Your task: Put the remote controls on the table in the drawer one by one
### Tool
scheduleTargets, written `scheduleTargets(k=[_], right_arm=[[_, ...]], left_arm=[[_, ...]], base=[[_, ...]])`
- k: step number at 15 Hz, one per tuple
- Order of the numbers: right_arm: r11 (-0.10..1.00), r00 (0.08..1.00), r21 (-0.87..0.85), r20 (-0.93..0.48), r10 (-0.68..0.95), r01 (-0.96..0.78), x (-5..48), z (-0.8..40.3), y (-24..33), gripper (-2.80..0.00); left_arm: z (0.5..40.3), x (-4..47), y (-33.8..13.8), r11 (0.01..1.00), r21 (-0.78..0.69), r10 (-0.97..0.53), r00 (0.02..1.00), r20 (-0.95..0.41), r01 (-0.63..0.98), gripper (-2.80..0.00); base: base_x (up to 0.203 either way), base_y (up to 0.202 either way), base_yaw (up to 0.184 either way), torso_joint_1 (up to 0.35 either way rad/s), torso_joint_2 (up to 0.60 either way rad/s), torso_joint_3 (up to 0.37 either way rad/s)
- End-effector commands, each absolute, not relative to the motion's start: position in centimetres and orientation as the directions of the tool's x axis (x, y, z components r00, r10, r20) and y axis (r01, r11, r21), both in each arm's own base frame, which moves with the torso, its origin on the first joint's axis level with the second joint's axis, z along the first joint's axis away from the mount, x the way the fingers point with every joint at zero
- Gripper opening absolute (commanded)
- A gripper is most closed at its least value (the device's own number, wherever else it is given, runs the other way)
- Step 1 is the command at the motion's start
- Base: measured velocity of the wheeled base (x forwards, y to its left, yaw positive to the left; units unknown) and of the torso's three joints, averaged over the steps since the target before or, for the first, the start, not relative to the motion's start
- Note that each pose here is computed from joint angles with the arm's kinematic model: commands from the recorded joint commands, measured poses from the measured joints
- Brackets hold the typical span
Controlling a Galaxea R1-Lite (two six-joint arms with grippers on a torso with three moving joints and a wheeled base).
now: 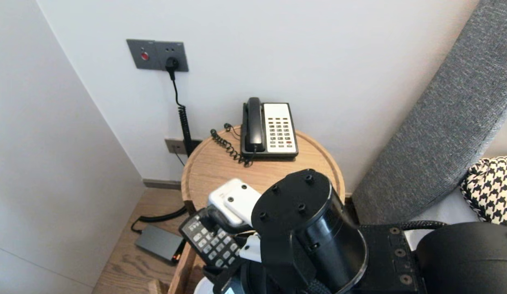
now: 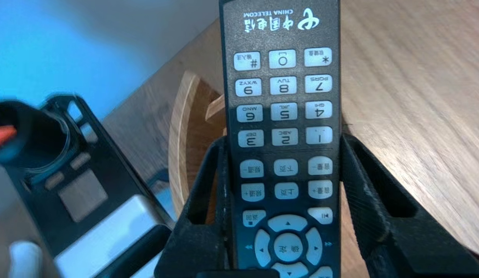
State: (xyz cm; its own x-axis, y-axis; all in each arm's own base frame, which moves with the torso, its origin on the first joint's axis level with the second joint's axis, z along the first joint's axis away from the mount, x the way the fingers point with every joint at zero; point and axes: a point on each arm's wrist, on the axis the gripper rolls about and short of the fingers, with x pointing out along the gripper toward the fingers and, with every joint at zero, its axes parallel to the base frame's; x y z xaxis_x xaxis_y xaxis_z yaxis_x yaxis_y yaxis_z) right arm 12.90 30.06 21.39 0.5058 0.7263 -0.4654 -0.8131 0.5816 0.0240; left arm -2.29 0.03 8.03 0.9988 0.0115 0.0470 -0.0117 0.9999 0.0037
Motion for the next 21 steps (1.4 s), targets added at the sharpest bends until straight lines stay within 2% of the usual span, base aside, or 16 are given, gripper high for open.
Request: scheduleTargets(k=[1,7,15,21], right_arm=[[0.545,0.476,-0.003,-0.49,0.73,-0.838,12.1,19.9,31.3,-2.8],[0.518,0.472,-0.052,-0.496,0.728,-0.854,12.6,16.8,34.2,-2.8],[0.488,0.477,-0.119,-0.498,0.724,-0.865,13.2,16.3,35.0,-2.8],[0.49,0.475,-0.127,-0.538,0.697,-0.863,13.8,14.4,35.7,-2.8]], left_arm=[[7.8,-2.2,0.0,1.0,0.004,0.012,0.999,0.04,-0.012,-2.8],[7.8,-2.2,0.0,1.0,0.004,0.011,0.999,0.039,-0.011,-2.8],[7.8,-2.2,0.0,1.0,0.004,0.012,0.999,0.04,-0.012,-2.8],[7.8,-2.2,0.0,1.0,0.004,0.012,0.999,0.04,-0.012,-2.8]], base=[[0.0,0.0,0.0,0.0,0.0,0.0],[0.0,0.0,0.0,0.0,0.0,0.0],[0.0,0.0,0.0,0.0,0.0,0.0],[0.0,0.0,0.0,0.0,0.0,0.0]])
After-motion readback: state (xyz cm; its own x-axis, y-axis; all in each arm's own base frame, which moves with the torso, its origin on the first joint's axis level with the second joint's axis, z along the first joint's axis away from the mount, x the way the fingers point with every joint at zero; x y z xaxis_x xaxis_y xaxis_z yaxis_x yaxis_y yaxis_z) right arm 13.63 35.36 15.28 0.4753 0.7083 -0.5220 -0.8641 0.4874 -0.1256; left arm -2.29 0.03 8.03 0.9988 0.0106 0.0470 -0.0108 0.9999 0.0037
